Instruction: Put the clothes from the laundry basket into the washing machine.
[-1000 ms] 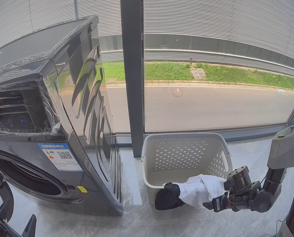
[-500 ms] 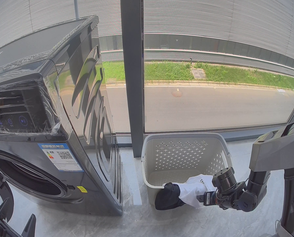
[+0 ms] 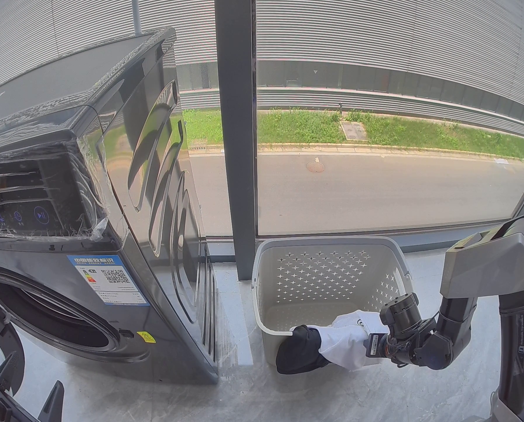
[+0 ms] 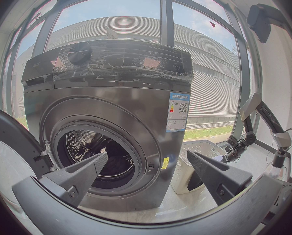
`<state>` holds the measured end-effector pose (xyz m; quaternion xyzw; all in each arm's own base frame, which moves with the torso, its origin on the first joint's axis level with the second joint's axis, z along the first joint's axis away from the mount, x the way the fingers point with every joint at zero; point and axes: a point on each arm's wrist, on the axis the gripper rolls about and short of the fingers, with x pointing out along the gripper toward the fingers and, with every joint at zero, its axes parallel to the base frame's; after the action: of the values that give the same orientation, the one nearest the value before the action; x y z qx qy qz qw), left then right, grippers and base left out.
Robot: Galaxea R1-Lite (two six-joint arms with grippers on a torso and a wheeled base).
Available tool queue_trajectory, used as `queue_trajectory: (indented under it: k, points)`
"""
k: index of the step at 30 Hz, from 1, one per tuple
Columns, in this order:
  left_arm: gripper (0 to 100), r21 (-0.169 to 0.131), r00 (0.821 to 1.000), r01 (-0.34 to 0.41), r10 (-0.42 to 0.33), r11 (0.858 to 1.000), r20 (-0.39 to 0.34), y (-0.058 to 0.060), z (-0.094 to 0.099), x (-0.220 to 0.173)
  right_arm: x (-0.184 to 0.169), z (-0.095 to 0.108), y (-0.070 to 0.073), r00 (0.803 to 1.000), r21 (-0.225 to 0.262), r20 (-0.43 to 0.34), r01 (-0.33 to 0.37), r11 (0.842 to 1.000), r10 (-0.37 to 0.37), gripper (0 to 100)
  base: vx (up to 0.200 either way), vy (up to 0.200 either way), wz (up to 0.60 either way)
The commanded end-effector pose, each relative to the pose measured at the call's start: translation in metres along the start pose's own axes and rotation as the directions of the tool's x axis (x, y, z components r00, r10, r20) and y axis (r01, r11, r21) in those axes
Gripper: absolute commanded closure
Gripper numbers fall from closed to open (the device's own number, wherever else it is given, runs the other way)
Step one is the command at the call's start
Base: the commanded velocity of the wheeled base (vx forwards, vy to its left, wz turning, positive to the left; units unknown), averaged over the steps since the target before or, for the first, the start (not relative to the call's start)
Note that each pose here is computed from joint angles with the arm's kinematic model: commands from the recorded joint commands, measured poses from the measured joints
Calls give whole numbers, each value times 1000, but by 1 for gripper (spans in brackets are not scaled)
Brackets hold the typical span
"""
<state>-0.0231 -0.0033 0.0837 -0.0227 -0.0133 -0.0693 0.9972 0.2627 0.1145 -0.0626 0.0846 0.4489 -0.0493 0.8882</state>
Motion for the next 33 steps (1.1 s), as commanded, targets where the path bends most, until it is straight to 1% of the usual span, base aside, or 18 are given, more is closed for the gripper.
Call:
queue_trajectory:
  k: [1,8,11,13,15,16,18,19,20,21,22,24,25,27,28,30,31,33]
  points:
    - [0,1,1000,1,-1,1000,14,0,-1,-1,6,-1,1,1000,-2,-6,5,1000,-5,100,0,0,0]
    - [0,0,1000,1,-1,1000,13,0,-1,-1,9,-1,2,1000,2,-5,3,1000,-3,100,0,0,0]
    - [0,2,1000,1,-1,1000,13,0,-1,-1,-3,3,2,1000,11,10,-12,1000,12,100,0,0,0]
    - [0,2,1000,1,-1,1000,13,0,-1,-1,-28,13,4,996,16,57,-64,998,63,100,0,0,0]
    - [0,2,1000,1,-1,1000,13,0,-1,-1,-85,25,9,967,-4,147,-208,978,206,100,0,0,0]
    - [0,2,1000,1,-1,1000,14,0,-1,-1,-108,30,10,943,-16,191,-274,962,272,100,0,0,0]
    - [0,2,1000,2,-2,1000,13,0,-1,-1,-161,40,9,855,-61,306,-421,905,418,100,0,0,0]
    - [0,2,1000,2,-2,1000,14,0,-1,-1,-173,42,8,829,-72,335,-450,890,447,100,0,0,0]
    - [0,2,1000,2,-2,1000,14,0,-1,-1,-202,48,3,755,-104,404,-523,846,517,100,0,0,0]
    - [0,2,1000,4,-4,1000,13,0,-1,-1,-220,51,-2,700,-125,449,-565,815,555,100,0,0,0]
    - [0,2,1000,4,-4,1000,13,0,-1,-1,-233,53,-6,661,-143,479,-590,794,578,100,0,0,0]
    - [0,2,1000,7,-7,1000,13,0,-1,-1,-269,54,-18,526,-226,542,-659,717,655,100,0,0,0]
    - [0,2,1000,8,-8,1000,12,0,-1,-1,-281,52,-23,472,-281,548,-674,683,691,100,0,0,0]
    - [0,2,1000,10,-10,1000,12,0,-1,-1,-296,50,-30,399,-393,555,-648,652,730,100,0,0,0]
    - [0,2,1000,10,-10,1000,12,0,-1,-1,-303,49,-33,366,-462,559,-608,646,744,100,0,0,0]
    - [0,2,1000,11,-11,1000,12,0,-1,-1,-307,48,-35,344,-519,560,-564,643,754,100,0,0,0]
    - [0,1,1000,11,-11,1000,12,0,-1,-1,-309,47,-36,336,-557,558,-526,642,759,100,0,0,0]
    - [0,2,1000,11,-11,1000,12,0,-1,-1,-309,46,-38,338,-615,562,-439,655,755,100,0,0,0]
